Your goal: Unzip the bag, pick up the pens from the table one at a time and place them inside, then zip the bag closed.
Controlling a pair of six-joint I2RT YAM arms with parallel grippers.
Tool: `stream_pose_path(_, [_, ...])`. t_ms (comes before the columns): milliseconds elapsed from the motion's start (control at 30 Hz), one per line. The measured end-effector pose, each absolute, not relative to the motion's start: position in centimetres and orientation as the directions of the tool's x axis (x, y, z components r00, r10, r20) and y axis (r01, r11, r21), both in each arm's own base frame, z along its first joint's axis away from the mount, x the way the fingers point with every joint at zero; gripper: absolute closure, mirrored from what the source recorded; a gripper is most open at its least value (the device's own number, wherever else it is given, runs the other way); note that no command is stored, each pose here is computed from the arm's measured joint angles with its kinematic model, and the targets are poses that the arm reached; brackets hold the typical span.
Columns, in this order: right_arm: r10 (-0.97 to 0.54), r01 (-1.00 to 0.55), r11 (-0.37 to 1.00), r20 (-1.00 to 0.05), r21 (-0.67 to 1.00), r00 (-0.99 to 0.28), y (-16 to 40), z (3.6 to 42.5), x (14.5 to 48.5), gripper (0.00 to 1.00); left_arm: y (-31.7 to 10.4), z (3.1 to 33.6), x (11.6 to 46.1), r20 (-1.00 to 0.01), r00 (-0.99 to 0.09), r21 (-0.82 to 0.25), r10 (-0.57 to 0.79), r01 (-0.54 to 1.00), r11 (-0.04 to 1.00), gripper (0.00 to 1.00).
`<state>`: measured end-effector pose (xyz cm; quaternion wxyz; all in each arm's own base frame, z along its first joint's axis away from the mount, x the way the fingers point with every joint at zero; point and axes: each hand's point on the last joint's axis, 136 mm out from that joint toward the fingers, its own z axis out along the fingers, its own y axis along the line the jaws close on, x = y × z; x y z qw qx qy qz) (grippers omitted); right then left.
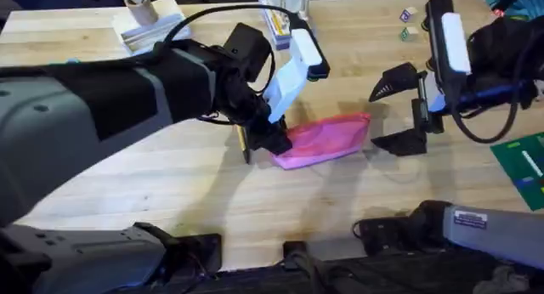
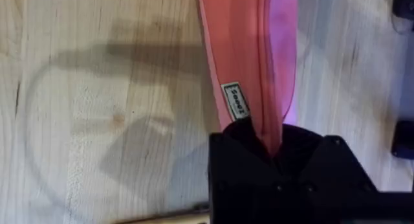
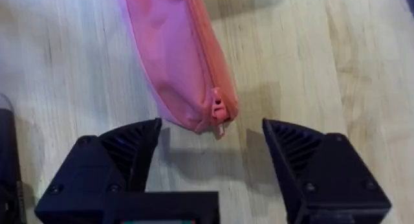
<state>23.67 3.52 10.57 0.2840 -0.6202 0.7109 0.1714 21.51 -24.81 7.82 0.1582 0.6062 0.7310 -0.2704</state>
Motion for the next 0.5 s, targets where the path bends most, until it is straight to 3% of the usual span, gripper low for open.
stream_pose_path(267, [-0.762, -0.979, 0.174, -0.645, -0.106, -0.066, 3.99, 10.68, 23.92, 0.257, -24.81, 7.82, 21.51, -0.559, -0.215, -0.204, 0.801, 0.972, 0.119, 0.957])
stream_pose_path(500, [-0.761, -0.978, 0.174, -0.646, -0.112, -0.061, 3.98, 10.7, 24.07, 0.389, -24.81, 7.82, 21.51, -0.559, -0.215, -0.203, 0.801, 0.972, 0.119, 0.957])
